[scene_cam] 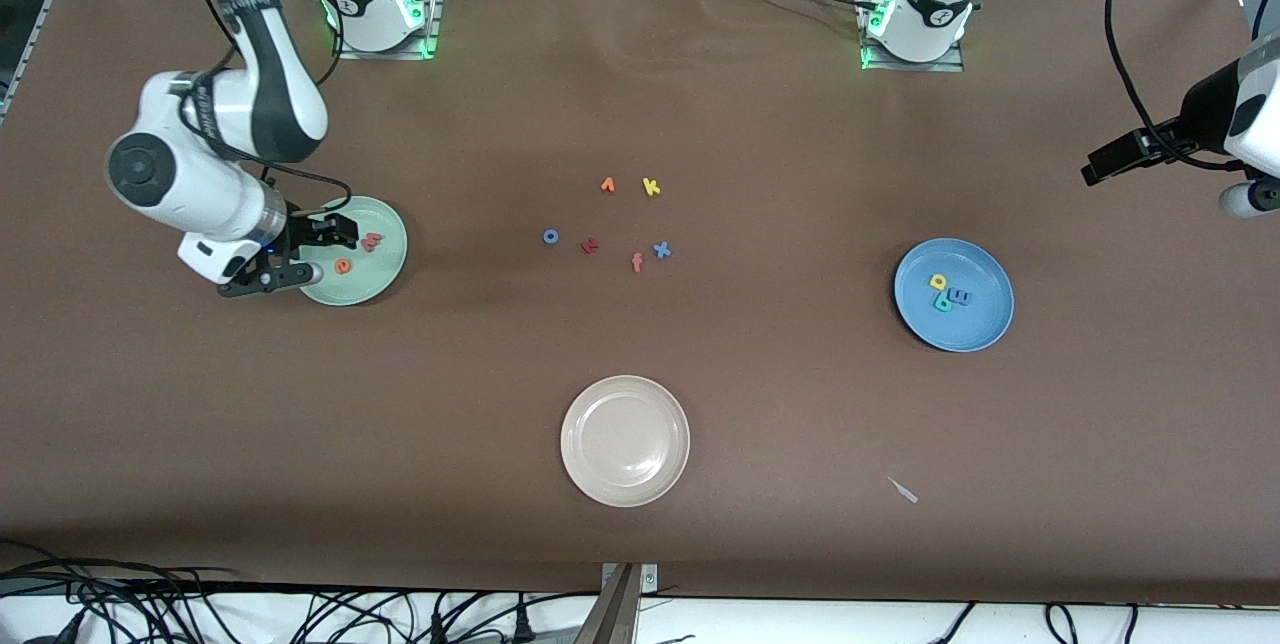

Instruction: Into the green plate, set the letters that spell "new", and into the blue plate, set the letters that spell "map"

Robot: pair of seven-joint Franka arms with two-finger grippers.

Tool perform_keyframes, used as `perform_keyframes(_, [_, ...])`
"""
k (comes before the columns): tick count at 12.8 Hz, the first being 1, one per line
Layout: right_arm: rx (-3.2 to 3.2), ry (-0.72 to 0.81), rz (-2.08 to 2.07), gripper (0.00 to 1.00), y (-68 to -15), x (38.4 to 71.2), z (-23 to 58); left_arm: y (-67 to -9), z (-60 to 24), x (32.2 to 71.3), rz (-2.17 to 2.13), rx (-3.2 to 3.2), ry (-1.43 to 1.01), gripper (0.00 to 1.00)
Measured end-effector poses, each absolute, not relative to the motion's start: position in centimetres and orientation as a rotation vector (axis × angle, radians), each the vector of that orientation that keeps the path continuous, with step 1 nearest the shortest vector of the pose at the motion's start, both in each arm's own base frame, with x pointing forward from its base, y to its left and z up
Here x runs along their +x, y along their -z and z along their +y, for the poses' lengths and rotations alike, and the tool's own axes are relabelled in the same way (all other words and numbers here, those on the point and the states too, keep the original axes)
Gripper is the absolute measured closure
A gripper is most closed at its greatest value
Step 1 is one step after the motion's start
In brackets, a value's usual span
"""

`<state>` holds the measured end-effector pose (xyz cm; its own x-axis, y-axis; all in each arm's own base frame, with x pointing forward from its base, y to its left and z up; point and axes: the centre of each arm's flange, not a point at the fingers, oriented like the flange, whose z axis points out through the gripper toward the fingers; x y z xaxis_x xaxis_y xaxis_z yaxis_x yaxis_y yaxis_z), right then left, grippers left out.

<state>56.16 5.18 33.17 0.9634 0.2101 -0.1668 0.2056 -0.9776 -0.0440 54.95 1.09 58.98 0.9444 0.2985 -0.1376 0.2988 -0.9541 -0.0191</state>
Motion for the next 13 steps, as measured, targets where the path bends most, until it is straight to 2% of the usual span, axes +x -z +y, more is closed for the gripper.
perform_keyframes(1, [-3.077,-0.307,-0.333,0.02,-35.4,56.9,5.4,-59.0,1.1,55.0,0.475,3.096,0.219,0.0])
perform_keyframes(3, [-3.064,-0.344,-0.347,0.01,-40.1,58.1,5.9,-59.1,1.0,55.0,0.473,3.096,0.213,0.0])
perform_keyframes(7, [-3.05,-0.298,-0.297,0.0,-47.8,59.3,5.4,-60.1,1.0,55.1,0.472,3.095,0.179,0.0])
perform_keyframes(10, [-3.046,-0.191,-0.209,0.0,-52.9,58.4,1.6,-60.3,1.0,55.2,0.472,3.094,0.174,0.0])
perform_keyframes(13, [-3.055,-0.066,-0.128,0.0,-58.8,55.9,-2.0,-60.2,1.0,55.2,0.473,3.094,0.174,0.0])
